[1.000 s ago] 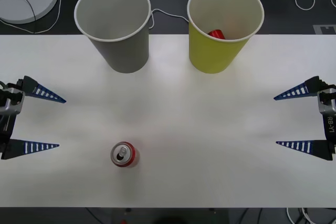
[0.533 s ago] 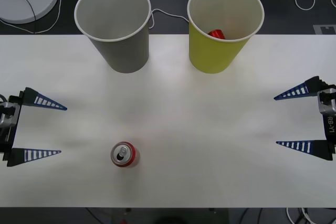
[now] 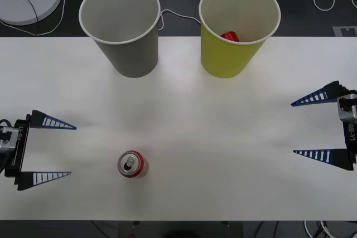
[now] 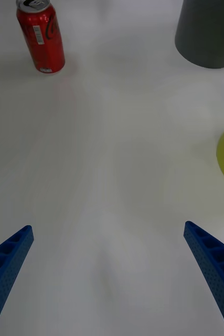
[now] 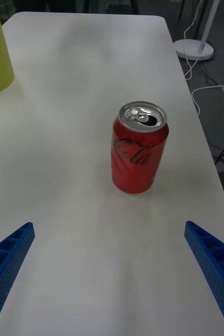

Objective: Put the can into the green bin and the plastic bottle into the gray bin

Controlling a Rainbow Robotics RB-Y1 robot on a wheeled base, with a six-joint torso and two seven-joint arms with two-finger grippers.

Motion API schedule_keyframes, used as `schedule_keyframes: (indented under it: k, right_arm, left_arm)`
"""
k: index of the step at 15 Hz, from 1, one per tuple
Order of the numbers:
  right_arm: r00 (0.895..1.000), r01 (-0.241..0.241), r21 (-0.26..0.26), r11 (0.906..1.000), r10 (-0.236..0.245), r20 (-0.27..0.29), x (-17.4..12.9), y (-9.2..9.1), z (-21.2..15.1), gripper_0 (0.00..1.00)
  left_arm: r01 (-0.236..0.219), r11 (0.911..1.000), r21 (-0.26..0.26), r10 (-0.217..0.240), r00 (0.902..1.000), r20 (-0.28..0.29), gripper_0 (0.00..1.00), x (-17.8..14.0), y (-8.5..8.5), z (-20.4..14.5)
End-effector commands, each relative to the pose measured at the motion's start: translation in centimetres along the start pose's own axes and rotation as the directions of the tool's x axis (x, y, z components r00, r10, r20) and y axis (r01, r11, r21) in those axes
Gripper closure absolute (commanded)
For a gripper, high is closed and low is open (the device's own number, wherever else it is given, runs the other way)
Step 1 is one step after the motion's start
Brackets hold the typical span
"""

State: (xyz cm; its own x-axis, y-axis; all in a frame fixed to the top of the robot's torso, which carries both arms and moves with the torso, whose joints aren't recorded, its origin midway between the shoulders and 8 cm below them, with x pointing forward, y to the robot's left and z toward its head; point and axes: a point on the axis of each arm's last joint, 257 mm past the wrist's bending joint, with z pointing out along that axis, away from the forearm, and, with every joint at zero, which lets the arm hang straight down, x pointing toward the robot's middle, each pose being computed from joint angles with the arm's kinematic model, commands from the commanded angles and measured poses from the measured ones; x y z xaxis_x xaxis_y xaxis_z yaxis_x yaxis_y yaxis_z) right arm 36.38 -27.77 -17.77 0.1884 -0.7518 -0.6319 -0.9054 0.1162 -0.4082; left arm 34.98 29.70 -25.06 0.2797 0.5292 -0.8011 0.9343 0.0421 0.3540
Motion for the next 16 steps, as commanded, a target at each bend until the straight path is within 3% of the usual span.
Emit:
schedule_keyframes:
  k: [1,6,16]
  right_arm:
    - [1.000,0.000,0.000,1.0000,0.000,0.000,0.0,0.0,0.0,0.00]
    - [1.000,0.000,0.000,1.0000,0.000,0.000,0.0,0.0,0.0,0.00]
    - [1.000,0.000,0.000,1.0000,0.000,0.000,0.0,0.0,0.0,0.00]
  left_arm:
    - [-0.003,0.9999,-0.013,0.004,0.9990,0.045,0.00,0.9,-0.5,0.6]
    - [-0.015,0.9997,-0.021,0.017,0.9970,0.076,0.00,2.6,-1.5,2.0]
    - [0.035,0.9985,-0.043,-0.027,0.9844,0.174,0.00,2.3,-3.4,8.4]
